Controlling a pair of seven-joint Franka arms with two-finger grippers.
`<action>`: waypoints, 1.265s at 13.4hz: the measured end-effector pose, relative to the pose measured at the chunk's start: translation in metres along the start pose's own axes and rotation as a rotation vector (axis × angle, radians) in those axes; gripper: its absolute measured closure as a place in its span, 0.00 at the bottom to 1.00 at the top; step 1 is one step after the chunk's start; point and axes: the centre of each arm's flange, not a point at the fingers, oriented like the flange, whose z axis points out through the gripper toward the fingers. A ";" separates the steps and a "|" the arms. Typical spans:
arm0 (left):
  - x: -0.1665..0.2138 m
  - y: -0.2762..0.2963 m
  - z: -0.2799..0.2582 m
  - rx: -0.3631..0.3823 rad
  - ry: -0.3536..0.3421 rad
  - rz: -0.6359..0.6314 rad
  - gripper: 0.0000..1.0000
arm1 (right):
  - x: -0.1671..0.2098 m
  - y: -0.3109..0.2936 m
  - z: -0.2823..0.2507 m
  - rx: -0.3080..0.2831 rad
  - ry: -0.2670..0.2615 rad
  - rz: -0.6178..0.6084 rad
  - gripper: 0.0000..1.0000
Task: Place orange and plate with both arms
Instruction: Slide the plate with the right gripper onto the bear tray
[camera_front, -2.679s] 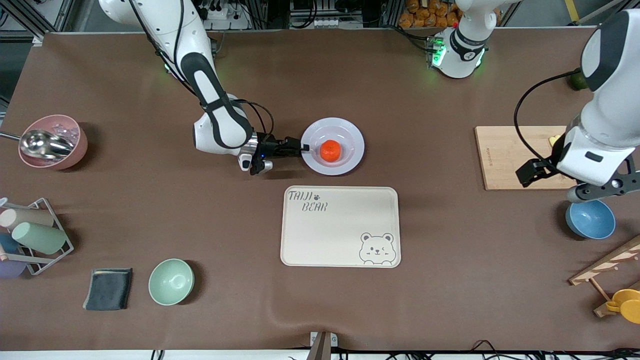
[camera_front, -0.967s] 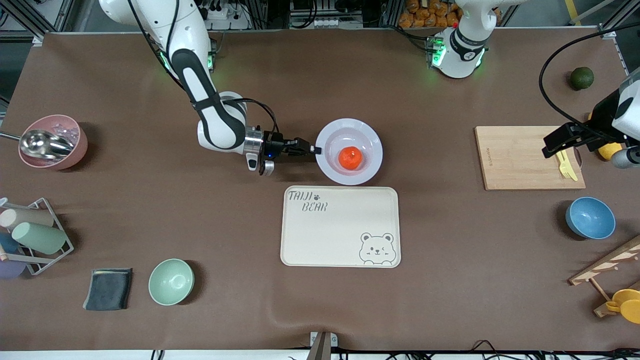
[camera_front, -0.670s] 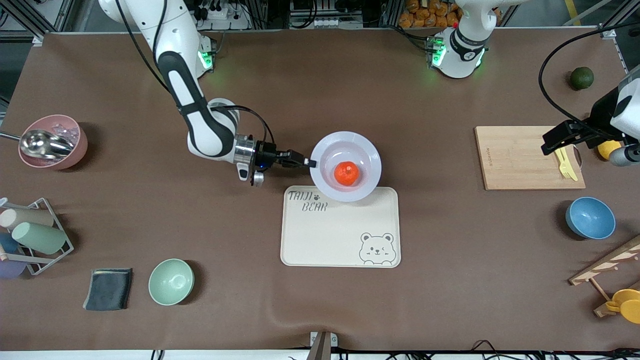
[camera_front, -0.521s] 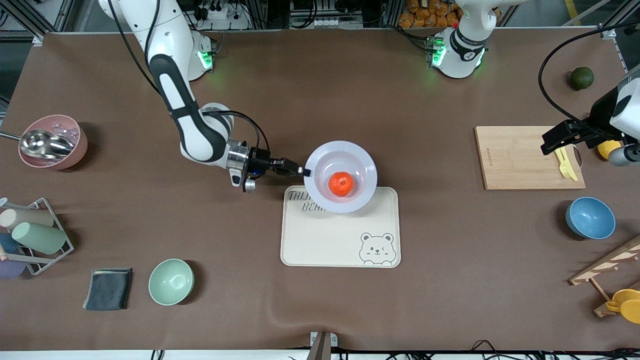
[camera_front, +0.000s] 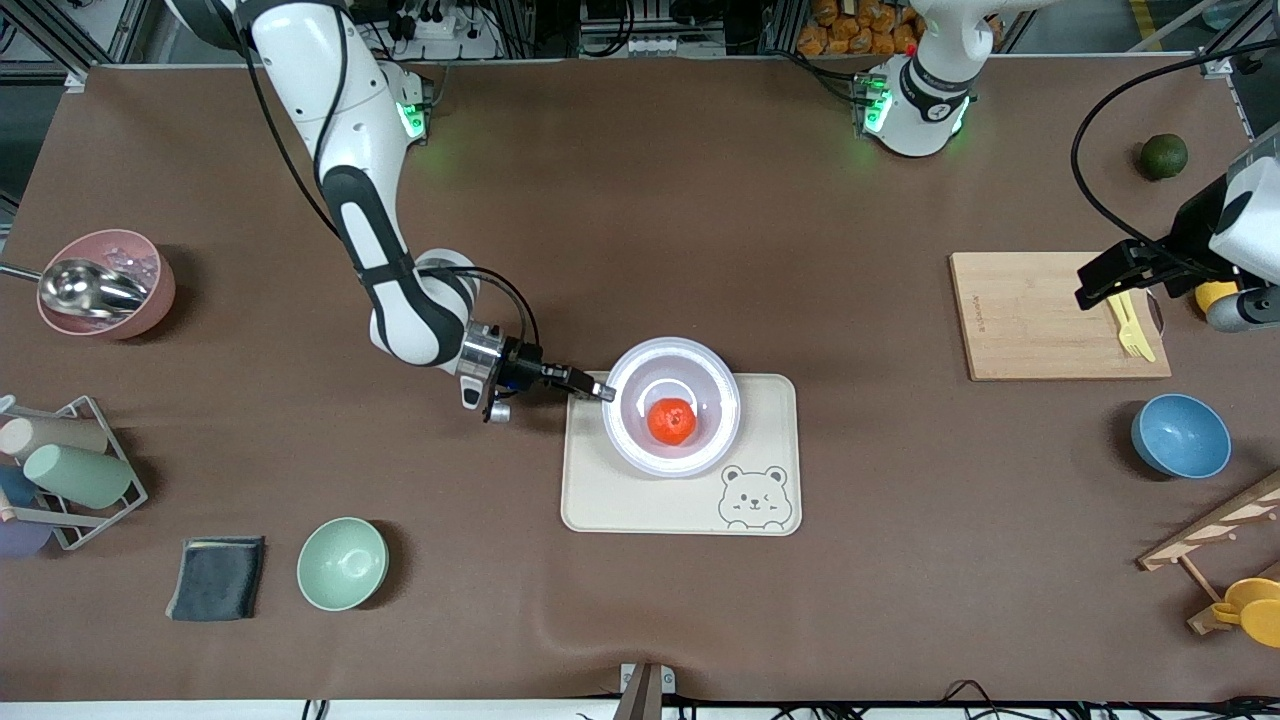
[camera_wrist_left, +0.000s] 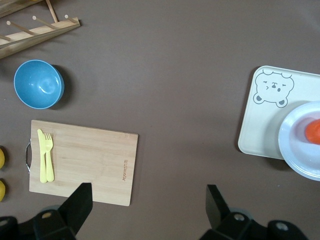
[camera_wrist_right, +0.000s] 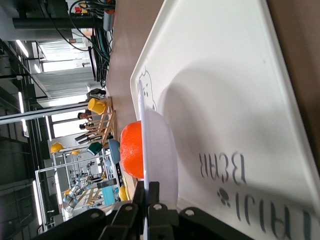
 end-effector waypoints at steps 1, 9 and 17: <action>0.000 0.000 0.000 0.000 0.001 0.000 0.00 | 0.005 -0.001 0.005 -0.003 0.008 -0.002 0.95; 0.000 0.001 0.001 0.000 0.002 0.001 0.00 | 0.021 0.010 0.023 -0.012 0.022 -0.010 0.95; 0.000 0.001 0.003 0.001 -0.003 0.001 0.00 | 0.036 0.000 0.024 -0.135 -0.024 0.138 0.41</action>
